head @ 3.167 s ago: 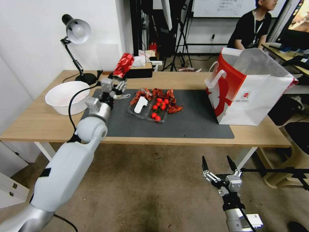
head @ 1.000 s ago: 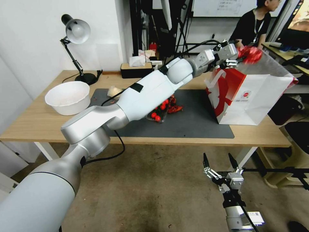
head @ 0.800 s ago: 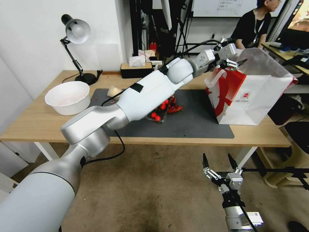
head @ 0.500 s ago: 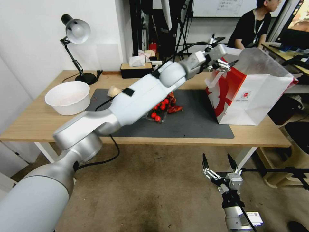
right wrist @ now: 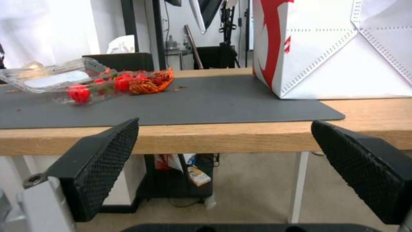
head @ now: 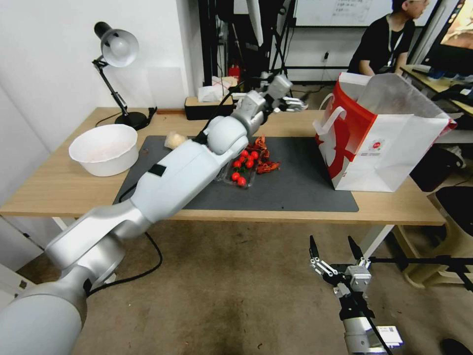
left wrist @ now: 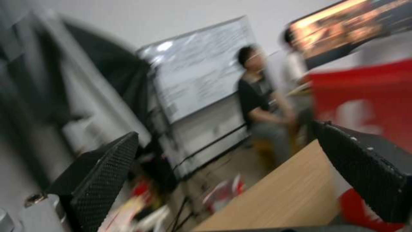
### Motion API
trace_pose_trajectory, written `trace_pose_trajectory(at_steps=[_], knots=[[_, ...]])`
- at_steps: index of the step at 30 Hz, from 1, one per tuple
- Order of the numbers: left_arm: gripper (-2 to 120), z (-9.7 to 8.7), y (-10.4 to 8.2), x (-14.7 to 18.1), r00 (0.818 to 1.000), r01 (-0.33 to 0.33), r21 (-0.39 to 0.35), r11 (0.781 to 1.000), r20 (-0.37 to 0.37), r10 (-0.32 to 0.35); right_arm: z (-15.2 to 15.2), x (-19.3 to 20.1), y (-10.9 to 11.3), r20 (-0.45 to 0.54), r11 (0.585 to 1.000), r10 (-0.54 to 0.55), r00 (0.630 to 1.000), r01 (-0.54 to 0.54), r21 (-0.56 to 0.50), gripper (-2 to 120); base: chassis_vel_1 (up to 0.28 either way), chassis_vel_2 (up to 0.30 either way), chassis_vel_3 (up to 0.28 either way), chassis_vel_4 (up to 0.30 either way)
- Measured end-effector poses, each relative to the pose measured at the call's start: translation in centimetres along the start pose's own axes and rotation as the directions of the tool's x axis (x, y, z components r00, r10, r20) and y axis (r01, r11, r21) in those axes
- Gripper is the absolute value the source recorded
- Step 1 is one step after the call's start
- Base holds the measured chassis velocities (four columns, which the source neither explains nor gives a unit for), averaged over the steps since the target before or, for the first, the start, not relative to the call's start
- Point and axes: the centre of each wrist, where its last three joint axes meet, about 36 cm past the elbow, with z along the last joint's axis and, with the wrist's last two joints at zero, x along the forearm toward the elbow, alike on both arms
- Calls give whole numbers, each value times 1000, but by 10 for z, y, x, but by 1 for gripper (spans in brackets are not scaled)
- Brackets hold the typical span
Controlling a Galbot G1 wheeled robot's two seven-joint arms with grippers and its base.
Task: Pick up the trash from the table and place it into the takeout bag.
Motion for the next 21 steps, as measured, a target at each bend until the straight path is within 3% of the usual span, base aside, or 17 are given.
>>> trace_pose_trajectory(at_steps=[1, 2, 3, 4, 6, 7, 10, 11, 14, 21], knots=[[100, 2, -3, 10, 994, 90, 24, 996, -59, -89, -1, 0, 0, 2, 1000, 0, 1000, 0, 1, 100, 0, 0, 0, 0], [100, 3, -4, 12, 992, 110, 31, 993, -73, -107, -1, 0, 0, 2, 1000, 0, 1000, 0, 1, 100, 0, 0, 0, 0], [100, 6, -7, 21, 978, 178, 54, 982, -123, -171, -1, 0, 0, 2, 1000, 0, 1000, 0, 3, 100, 0, 0, 0, 0], [100, 6, -7, 21, 978, 178, 54, 982, -123, -171, -1, 0, 0, 2, 1000, 0, 1000, 0, 3, 100, 0, 0, 0, 0], [100, 12, -7, 30, 958, 250, 67, 966, -159, -237, -1, 0, 0, 3, 1000, -1, 1000, 1, 4, 100, 0, 0, 0, 0], [100, 12, -7, 30, 958, 250, 67, 966, -159, -237, -1, 0, 0, 3, 1000, -1, 1000, 1, 4, 100, 0, 0, 0, 0], [100, 25, 0, 47, 928, 336, 95, 937, -206, -312, -1, 1, 0, 2, 1000, -2, 1000, 2, 5, 100, 0, 0, 0, 0], [100, 25, 0, 47, 928, 336, 95, 937, -206, -312, -1, 1, 0, 2, 1000, -2, 1000, 2, 5, 100, 0, 0, 0, 0], [100, 35, 9, 65, 903, 393, 104, 914, -232, -362, -2, 1, 1, 3, 1000, -3, 1000, 3, 5, 100, 0, 0, 0, 0], [100, 60, 19, 110, 865, 458, 100, 883, -278, -418, -2, 1, 2, 1, 1000, -8, 1000, 8, 7, 100, 0, 0, 0, 0]])
